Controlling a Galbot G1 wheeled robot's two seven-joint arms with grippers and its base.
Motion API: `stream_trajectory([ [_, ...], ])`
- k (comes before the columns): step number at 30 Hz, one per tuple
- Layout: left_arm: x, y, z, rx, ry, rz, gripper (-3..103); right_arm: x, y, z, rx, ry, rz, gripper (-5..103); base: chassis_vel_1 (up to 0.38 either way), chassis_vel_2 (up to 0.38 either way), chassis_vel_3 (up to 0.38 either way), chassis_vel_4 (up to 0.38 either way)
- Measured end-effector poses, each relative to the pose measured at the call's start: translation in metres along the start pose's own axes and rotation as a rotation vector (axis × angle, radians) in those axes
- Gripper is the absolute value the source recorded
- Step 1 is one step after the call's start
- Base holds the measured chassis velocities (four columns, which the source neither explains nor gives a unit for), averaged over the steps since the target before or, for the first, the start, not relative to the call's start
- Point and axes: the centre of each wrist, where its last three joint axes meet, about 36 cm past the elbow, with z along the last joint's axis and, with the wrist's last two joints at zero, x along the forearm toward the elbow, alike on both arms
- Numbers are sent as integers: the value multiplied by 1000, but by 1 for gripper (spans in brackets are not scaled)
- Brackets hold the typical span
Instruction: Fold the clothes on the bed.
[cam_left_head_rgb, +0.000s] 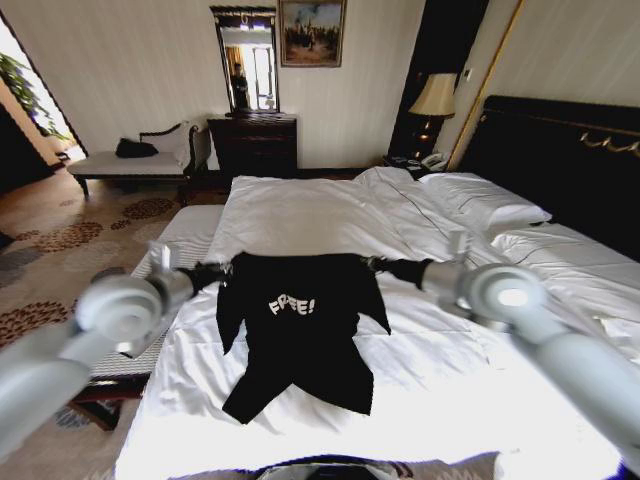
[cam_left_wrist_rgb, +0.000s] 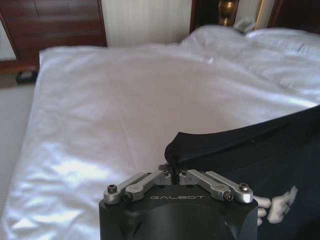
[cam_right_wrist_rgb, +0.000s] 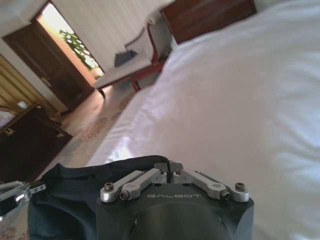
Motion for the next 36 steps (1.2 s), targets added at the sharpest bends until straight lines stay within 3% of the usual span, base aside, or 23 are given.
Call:
stream_trajectory([
  [2, -33, -4, 10, 9, 18, 0, 2, -30, -23, 15, -27, 9, 32, 0, 0, 0, 0, 0],
  [8, -82, -9, 5, 24, 28, 9, 2, -63, -50, 28, -41, 7, 64, 0, 0, 0, 0, 0],
  [13, -148, -11, -9, 6, 59, 8, 2, -92, -82, 22, -56, -7, 112, 0, 0, 0, 0, 0],
  [18, -190, -17, -23, 1, 62, 6, 2, -118, -103, 17, -62, -3, 152, 0, 0, 0, 0, 0],
  [21, -222, -25, -32, -32, 50, 11, 2, -146, -121, 17, -65, 5, 189, 0, 0, 0, 0, 0],
  [30, -280, -5, -35, -15, 75, -75, 2, -208, -138, 1, -73, -21, 233, 0, 0, 0, 0, 0],
  [36, -308, -6, -28, -24, 74, -97, 2, -231, -139, -11, -87, -43, 250, 0, 0, 0, 0, 0],
])
